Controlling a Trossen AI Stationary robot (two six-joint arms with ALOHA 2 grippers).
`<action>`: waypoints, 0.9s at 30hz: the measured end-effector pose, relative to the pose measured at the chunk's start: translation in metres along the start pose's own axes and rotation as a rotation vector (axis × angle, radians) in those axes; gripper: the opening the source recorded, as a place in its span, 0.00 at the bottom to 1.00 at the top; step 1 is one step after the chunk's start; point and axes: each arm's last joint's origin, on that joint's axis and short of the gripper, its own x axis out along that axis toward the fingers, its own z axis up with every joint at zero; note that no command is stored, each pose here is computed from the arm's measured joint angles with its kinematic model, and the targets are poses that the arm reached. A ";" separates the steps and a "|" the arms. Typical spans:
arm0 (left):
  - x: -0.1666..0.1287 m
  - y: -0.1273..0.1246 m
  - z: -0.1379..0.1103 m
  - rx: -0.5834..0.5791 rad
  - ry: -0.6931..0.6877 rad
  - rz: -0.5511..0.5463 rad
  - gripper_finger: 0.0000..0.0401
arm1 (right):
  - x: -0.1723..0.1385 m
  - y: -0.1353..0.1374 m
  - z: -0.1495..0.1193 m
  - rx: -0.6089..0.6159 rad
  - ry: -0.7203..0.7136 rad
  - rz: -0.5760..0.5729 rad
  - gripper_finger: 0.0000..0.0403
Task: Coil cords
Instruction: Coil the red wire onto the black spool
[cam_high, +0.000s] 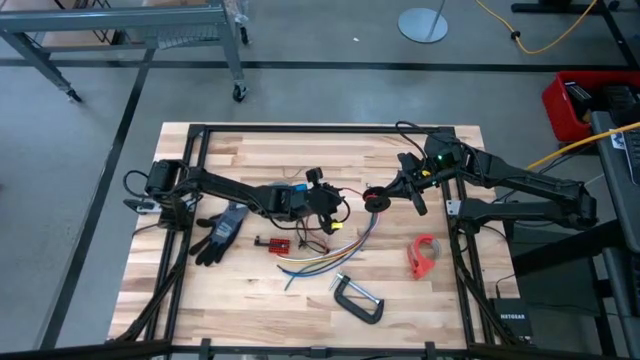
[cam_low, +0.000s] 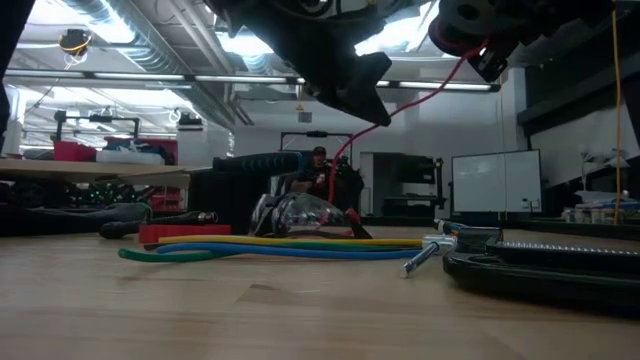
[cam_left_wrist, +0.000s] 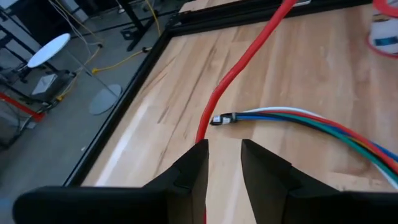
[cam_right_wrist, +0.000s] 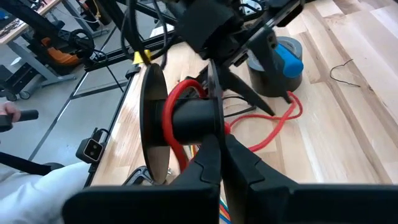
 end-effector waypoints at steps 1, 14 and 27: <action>0.001 0.001 0.000 -0.002 0.002 0.003 0.23 | 0.000 0.000 0.000 0.000 0.000 0.000 0.00; -0.008 -0.013 0.001 -0.048 -0.004 -0.031 0.26 | 0.000 0.000 0.000 0.000 -0.001 -0.007 0.00; -0.013 -0.020 0.001 -0.039 -0.013 -0.048 0.26 | 0.000 0.000 0.000 0.000 0.001 -0.009 0.00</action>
